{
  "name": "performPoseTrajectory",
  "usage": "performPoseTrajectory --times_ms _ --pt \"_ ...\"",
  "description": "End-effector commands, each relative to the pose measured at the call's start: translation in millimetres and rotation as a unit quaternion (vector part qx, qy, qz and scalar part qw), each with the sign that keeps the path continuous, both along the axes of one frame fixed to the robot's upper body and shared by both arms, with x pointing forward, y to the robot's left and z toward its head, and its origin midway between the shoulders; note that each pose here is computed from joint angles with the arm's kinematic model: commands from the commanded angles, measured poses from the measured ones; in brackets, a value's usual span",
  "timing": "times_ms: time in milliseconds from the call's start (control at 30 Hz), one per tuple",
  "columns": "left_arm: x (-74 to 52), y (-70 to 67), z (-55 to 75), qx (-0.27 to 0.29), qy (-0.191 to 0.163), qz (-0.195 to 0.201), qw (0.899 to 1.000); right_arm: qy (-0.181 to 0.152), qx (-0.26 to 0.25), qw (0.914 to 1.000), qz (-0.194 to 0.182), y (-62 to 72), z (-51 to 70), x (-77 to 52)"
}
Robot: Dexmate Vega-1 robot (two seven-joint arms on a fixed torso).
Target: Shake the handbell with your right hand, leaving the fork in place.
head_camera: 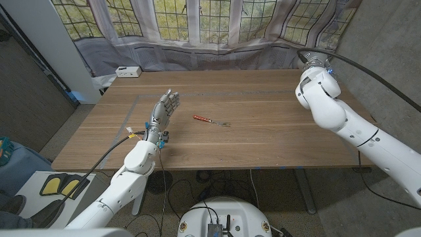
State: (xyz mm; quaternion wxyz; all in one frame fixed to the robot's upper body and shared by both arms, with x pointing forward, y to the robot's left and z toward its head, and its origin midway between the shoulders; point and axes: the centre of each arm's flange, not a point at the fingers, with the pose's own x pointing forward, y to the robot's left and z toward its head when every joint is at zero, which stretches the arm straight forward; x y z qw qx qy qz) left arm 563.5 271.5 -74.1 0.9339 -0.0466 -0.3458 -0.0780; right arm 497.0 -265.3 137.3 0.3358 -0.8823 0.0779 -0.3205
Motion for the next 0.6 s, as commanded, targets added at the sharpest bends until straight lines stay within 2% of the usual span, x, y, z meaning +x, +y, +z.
performPoseTrajectory --times_ms 33,200,333,433,533,600 --pt "-0.6 -3.5 0.2 0.004 0.002 -0.003 1.0 -0.016 -0.01 0.9998 -0.008 -5.0 1.5 -7.8" --pt "-0.8 -4.4 0.7 0.004 0.003 -0.002 1.0 0.001 0.033 0.9986 0.042 -5.4 1.2 -7.0" --pt "-0.2 -5.8 0.6 0.004 0.003 -0.003 1.0 0.026 0.12 0.9874 0.1 -11.0 5.8 -5.6" --pt "0.0 -6.5 0.5 0.004 0.004 -0.002 1.0 0.025 0.126 0.9843 0.121 -8.4 4.7 -6.3" --pt "0.1 -7.2 0.6 0.004 0.004 -0.001 1.0 0.049 0.219 0.9565 0.186 -16.1 9.3 -6.2" --pt "0.2 -7.6 0.6 0.004 0.004 -0.001 1.0 0.061 0.275 0.934 0.22 -23.4 12.2 -4.4"
